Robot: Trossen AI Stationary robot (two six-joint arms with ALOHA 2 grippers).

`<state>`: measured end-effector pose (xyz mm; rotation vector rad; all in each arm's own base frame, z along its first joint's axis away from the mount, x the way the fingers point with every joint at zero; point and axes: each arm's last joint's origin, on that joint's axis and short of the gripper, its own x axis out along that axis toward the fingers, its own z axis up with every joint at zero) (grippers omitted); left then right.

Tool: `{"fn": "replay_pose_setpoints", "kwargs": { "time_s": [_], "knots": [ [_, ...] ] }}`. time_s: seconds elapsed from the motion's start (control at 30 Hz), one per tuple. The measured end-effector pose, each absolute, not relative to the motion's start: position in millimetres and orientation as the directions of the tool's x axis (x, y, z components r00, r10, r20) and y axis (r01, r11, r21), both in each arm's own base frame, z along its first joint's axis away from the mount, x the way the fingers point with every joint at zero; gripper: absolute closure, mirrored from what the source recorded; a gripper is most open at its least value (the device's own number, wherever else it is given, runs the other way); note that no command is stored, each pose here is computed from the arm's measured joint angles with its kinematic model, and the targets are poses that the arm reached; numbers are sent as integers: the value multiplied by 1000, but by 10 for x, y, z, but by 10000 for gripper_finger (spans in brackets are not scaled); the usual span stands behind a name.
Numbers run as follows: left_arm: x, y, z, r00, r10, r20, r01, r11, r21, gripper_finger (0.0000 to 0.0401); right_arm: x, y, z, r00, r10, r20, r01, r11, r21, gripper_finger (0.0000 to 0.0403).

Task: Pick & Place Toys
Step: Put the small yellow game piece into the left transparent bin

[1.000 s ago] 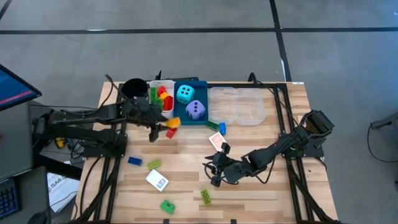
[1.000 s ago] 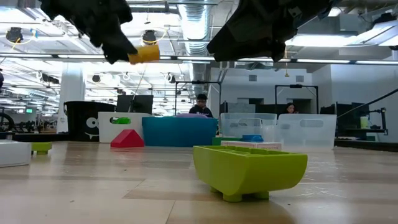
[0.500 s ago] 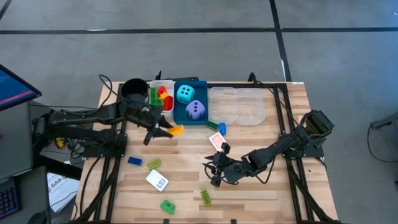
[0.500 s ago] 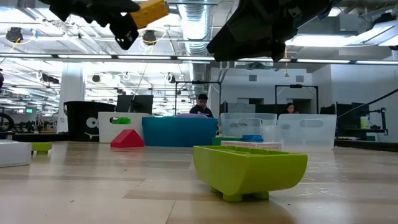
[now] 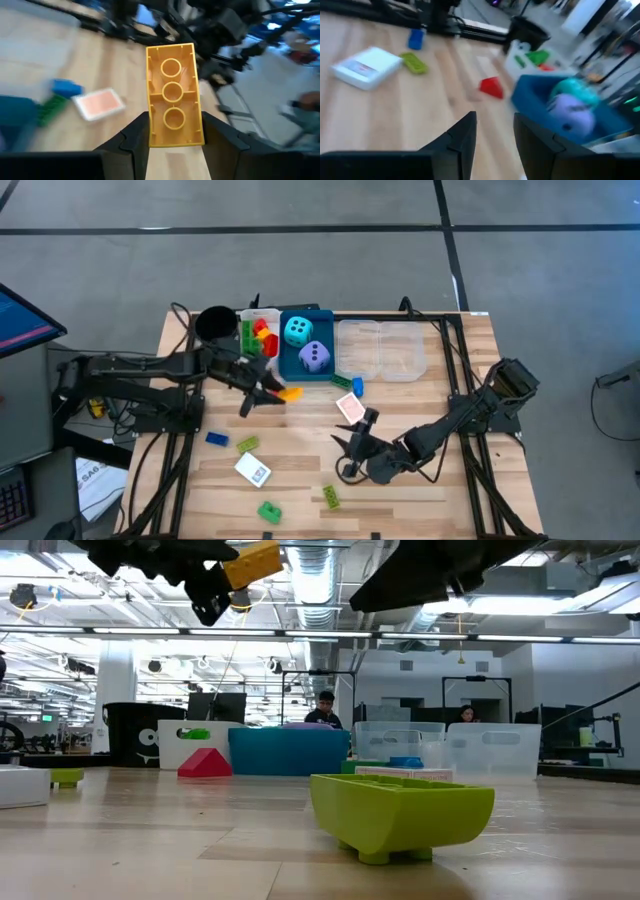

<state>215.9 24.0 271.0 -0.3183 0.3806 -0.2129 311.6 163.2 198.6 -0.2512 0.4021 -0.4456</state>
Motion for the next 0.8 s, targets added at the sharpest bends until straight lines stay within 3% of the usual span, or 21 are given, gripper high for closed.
{"fn": "replay_pose_setpoints", "kwargs": {
  "time_s": [0.23,0.6,0.8],
  "knots": [
    [2357,170,2537,847,-401,-349,236,872,-429,264,3256,1430,2067,805,-538,-252,353,774,-525,277],
    [2425,194,2424,795,-487,-361,247,804,-541,263,3513,970,2106,863,-406,-301,188,811,-554,274],
    [2422,188,2423,787,-501,-359,257,796,-547,261,3561,891,2139,886,-366,-285,162,820,-550,241]
  ]
}}
